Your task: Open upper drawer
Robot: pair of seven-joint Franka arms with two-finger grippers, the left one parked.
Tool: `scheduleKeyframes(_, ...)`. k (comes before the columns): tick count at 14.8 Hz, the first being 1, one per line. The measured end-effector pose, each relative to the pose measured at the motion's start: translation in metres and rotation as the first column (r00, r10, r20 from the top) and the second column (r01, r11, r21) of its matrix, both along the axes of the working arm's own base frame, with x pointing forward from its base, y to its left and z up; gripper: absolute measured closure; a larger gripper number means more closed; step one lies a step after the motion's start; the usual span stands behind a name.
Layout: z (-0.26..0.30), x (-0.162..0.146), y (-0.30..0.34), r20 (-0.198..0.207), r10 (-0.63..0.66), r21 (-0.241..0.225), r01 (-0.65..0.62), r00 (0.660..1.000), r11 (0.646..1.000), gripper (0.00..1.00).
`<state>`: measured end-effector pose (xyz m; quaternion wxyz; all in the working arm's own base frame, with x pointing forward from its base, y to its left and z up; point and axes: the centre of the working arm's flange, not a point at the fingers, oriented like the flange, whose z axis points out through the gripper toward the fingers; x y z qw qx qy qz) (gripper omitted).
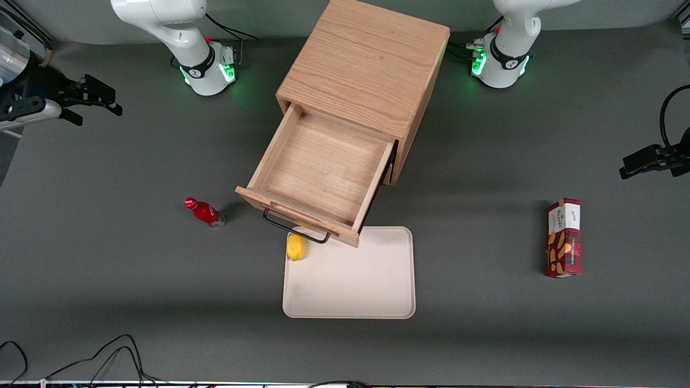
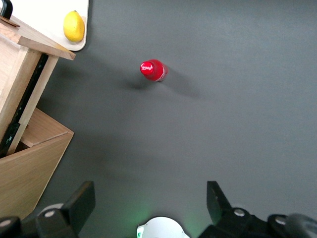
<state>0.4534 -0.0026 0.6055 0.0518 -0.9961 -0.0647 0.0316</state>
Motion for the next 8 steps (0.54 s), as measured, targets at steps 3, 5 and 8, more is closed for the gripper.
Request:
scheduleKeyframes(3,-0.002,0.000,0.004,-0.006,-0.011,-0.026,0.011,1.000,1.000,0.00)
scheduleKeyframes(5,-0.003,0.000,0.004,-0.008,-0.006,-0.055,0.005,1.000,0.998,0.00)
scheduleKeyframes(8,-0.007,0.001,0.017,-0.014,-0.024,-0.111,0.023,1.000,0.994,0.00)
